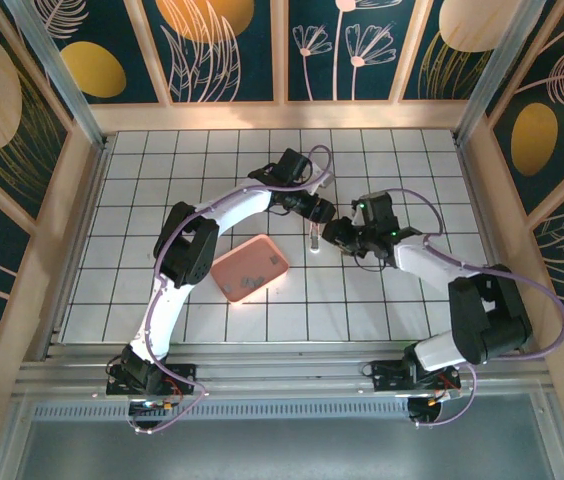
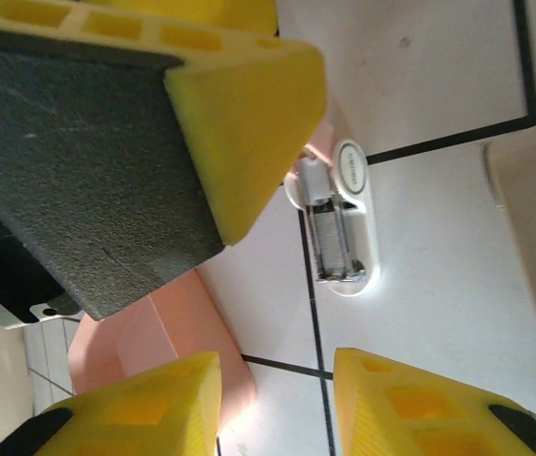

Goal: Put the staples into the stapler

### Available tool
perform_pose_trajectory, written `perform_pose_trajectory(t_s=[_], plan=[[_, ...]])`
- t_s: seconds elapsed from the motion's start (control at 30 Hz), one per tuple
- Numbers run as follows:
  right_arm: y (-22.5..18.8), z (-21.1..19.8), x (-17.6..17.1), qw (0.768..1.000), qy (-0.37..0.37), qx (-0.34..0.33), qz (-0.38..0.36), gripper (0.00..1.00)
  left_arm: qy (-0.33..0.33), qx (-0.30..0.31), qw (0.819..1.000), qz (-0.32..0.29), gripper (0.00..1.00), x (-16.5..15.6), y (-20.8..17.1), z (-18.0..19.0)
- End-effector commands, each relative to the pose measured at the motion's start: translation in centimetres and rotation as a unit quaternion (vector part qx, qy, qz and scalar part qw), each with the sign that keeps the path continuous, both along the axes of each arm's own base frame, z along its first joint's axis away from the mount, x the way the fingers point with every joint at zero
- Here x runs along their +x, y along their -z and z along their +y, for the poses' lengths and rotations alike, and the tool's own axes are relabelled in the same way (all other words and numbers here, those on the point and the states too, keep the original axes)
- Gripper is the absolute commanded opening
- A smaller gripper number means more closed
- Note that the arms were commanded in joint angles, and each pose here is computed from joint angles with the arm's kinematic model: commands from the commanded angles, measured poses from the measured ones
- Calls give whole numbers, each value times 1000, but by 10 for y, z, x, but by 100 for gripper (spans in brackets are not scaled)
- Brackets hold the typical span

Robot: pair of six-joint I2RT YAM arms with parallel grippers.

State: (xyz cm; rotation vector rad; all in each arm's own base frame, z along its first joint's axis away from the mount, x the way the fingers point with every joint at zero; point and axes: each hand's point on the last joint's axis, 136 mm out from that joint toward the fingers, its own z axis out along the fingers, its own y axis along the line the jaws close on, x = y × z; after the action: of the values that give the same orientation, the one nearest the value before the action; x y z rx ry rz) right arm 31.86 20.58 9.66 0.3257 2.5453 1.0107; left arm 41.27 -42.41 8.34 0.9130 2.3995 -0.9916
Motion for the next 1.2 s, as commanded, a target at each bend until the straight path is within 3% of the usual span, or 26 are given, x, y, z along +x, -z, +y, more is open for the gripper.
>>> perform_pose_trajectory(t_s=[0.0, 0.5, 1.03, 1.17], plan=[[13, 5, -2, 1000, 24, 11, 15, 36, 19, -14, 1000, -2, 58, -8, -13, 2], [47, -4, -11, 998, 42, -7, 44, 31, 57, -37, 998, 0, 52, -36, -22, 10], [12, -13, -9, 999, 50, -12, 14, 33, 76, -43, 996, 36, 50, -63, -8, 20], [0, -11, -4, 999, 49, -7, 1, 35, 63, -40, 997, 25, 53, -63, -13, 24]])
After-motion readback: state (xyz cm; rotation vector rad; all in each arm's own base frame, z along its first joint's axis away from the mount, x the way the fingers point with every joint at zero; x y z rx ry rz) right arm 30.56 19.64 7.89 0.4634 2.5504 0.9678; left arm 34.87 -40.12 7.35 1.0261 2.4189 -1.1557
